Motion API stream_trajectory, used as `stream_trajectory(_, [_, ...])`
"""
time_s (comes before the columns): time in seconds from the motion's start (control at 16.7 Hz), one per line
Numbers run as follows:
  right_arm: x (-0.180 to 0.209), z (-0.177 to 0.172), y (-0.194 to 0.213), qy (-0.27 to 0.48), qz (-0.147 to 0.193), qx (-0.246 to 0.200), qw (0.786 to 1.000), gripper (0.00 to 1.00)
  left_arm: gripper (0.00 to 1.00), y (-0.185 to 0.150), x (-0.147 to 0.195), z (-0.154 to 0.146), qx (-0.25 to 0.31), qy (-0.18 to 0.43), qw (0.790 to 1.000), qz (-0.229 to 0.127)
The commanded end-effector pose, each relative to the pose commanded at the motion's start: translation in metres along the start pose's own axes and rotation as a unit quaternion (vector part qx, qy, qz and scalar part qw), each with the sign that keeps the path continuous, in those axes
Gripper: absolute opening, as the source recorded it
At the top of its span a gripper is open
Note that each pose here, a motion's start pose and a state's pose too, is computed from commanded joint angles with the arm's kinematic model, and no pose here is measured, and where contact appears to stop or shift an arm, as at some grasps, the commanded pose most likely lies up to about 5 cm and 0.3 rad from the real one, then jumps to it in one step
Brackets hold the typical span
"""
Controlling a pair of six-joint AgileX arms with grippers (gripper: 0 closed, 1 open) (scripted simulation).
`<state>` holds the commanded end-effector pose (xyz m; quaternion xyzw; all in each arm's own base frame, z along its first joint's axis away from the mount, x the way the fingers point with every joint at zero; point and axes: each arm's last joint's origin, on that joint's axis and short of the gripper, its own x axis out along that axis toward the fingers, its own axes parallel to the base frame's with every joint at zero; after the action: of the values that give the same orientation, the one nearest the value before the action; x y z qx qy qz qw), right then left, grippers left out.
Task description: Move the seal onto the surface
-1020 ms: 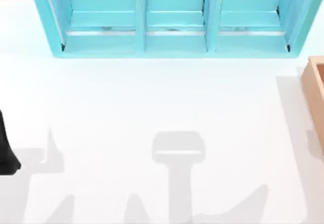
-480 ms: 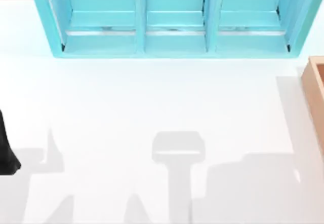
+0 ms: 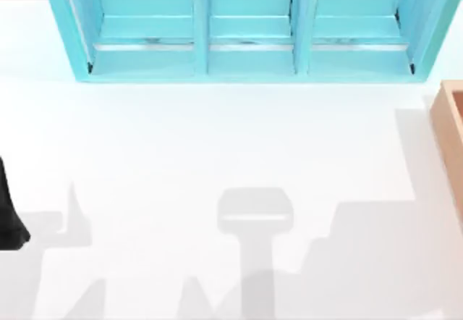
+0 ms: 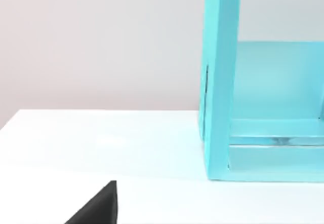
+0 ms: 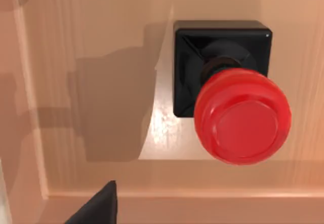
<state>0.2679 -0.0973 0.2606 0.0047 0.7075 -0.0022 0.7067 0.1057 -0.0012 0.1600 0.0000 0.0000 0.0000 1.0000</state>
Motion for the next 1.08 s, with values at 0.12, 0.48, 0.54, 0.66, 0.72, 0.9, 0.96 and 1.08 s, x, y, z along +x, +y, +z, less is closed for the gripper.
stream_trajectory(0.12, [0.000, 0.000, 0.002, -0.001, -0.001, -0.002, 1.000, 1.00, 1.00, 0.000, 0.000, 0.000, 0.000, 0.000, 1.000, 0.000])
stream_trajectory(0.48, [0.044, 0.004, -0.001, -0.001, 0.000, 0.000, 1.000, 1.00, 1.00, 0.000, 0.000, 0.000, 0.000, 0.000, 1.000, 0.000])
stream_trajectory(0.54, [0.056, 0.005, -0.001, -0.005, -0.002, 0.000, 1.000, 1.00, 1.00, 0.000, 0.000, 0.000, 0.000, 0.000, 1.000, 0.000])
stream_trajectory(0.66, [0.080, 0.004, -0.001, -0.007, -0.002, 0.000, 1.000, 1.00, 1.00, 0.000, 0.000, 0.000, 0.000, 0.000, 1.000, 0.000])
stream_trajectory(0.72, [0.089, 0.002, 0.000, -0.004, -0.001, 0.000, 1.000, 1.00, 1.00, 0.000, 0.000, 0.000, 0.000, 0.000, 1.000, 0.000])
stream_trajectory(0.9, [0.100, 0.000, 0.000, 0.000, 0.000, 0.000, 1.000, 1.00, 1.00, 0.000, 0.000, 0.000, 0.000, 0.000, 1.000, 0.000])
stream_trajectory(0.96, [0.100, 0.000, 0.000, 0.000, 0.000, 0.000, 1.000, 1.00, 1.00, 0.000, 0.000, 0.000, 0.000, 0.000, 1.000, 0.000])
stream_trajectory(1.08, [0.100, 0.000, 0.000, 0.000, 0.000, 0.000, 1.000, 1.00, 1.00, 0.000, 0.000, 0.000, 0.000, 0.000, 1.000, 0.000])
